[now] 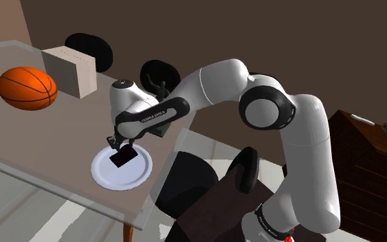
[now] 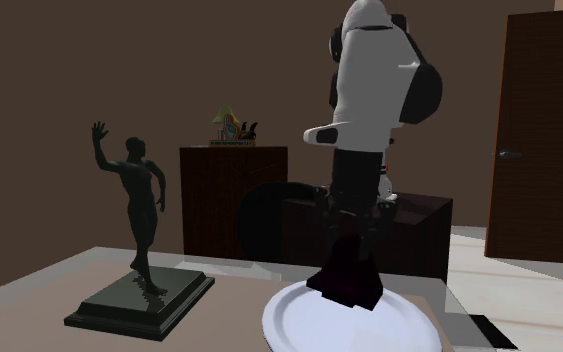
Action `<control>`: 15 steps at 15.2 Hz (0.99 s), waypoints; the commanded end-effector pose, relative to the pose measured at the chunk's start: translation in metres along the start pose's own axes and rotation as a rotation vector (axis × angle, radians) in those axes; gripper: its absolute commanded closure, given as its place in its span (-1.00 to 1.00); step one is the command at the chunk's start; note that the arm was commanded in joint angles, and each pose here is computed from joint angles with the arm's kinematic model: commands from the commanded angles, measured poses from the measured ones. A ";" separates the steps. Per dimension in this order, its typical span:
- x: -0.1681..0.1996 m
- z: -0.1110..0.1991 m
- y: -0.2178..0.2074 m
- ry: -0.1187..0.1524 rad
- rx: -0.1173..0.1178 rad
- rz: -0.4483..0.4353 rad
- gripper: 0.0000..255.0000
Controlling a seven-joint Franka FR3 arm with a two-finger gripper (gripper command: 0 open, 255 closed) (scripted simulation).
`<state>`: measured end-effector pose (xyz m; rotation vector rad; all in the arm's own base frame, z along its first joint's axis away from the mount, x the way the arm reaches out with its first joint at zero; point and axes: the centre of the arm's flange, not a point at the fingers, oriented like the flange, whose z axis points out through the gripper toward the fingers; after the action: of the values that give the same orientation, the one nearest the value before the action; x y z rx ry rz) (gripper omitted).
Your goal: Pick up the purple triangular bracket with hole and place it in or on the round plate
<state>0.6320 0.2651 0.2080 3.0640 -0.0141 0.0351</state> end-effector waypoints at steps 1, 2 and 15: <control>0.000 0.010 0.000 0.001 0.000 0.000 1.00; -0.001 0.016 0.000 0.001 0.000 0.000 1.00; -0.001 0.046 -0.003 0.001 0.000 0.000 1.00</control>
<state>0.6317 0.2642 0.1616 3.0643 -0.0141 0.0358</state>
